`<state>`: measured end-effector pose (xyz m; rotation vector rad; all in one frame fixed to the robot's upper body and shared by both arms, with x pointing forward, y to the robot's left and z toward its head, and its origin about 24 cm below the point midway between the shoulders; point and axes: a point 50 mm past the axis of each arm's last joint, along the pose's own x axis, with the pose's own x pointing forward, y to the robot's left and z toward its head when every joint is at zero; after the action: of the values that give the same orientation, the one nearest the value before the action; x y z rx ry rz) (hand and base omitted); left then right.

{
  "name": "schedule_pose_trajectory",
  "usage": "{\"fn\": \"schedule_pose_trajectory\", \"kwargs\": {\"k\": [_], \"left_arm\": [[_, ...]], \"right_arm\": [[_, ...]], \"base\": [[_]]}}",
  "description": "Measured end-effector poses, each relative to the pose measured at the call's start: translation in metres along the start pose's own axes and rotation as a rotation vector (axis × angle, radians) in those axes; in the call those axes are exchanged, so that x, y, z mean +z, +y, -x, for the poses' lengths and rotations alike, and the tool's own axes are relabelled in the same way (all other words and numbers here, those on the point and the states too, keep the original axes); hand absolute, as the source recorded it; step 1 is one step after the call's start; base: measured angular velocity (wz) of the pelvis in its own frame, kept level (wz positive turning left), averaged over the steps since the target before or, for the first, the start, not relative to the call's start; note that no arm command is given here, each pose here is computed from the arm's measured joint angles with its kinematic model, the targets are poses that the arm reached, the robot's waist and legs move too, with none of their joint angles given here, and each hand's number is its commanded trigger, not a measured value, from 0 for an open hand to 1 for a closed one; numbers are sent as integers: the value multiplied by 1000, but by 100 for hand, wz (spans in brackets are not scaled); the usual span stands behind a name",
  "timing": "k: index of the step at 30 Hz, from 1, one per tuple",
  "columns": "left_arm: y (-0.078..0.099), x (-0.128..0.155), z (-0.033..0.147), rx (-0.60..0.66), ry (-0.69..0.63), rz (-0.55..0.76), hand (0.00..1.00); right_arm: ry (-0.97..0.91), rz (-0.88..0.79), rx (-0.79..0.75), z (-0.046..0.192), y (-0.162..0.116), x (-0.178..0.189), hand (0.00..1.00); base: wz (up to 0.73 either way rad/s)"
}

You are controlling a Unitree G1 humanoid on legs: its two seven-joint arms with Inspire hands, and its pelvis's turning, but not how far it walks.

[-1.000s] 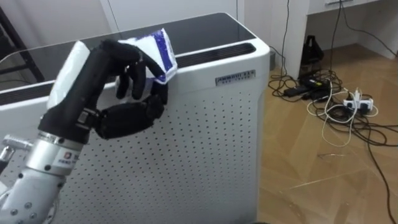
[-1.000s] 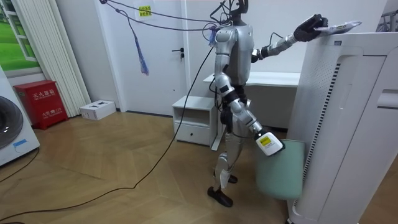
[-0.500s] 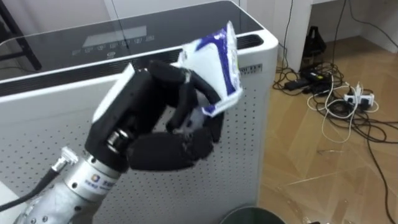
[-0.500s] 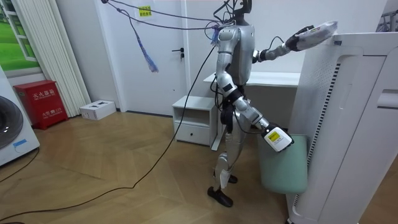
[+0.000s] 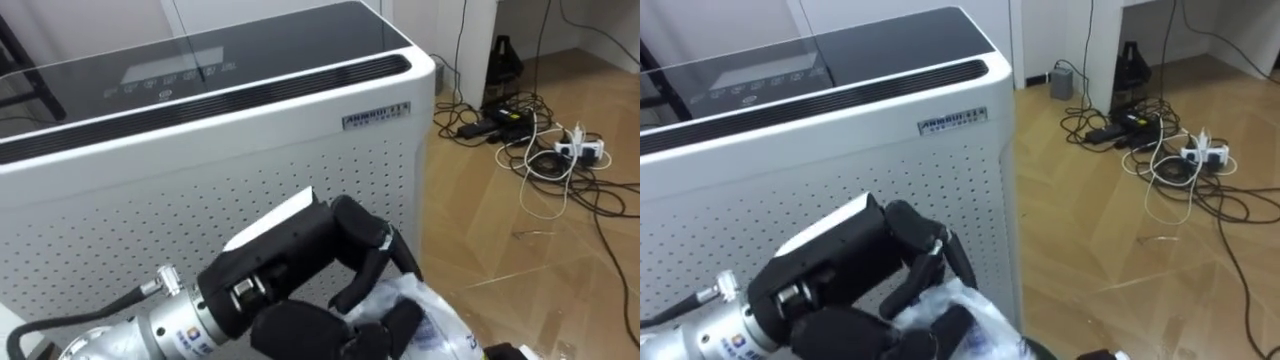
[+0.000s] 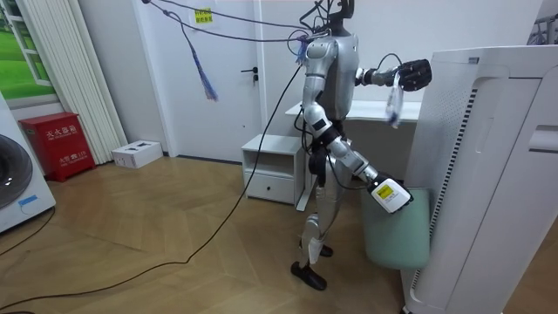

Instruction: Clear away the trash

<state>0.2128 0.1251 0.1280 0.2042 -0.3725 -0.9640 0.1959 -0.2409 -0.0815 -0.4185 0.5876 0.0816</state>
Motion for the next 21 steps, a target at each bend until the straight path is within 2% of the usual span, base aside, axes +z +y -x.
{"fn": "schedule_pose_trajectory", "kwargs": {"k": [7, 15, 21], "left_arm": [[3, -15, 25, 61, 161, -97, 100], [4, -42, 41, 103, 295, -65, 100], [0, -68, 47, 151, 418, -109, 100]], "right_arm": [[-17, 2, -1, 2, 3, 2, 100], [-54, -2, -18, 2, 2, 11, 100], [-61, -16, 11, 1, 4, 12, 100]], "base": [[-9], [-1], [4]]}}
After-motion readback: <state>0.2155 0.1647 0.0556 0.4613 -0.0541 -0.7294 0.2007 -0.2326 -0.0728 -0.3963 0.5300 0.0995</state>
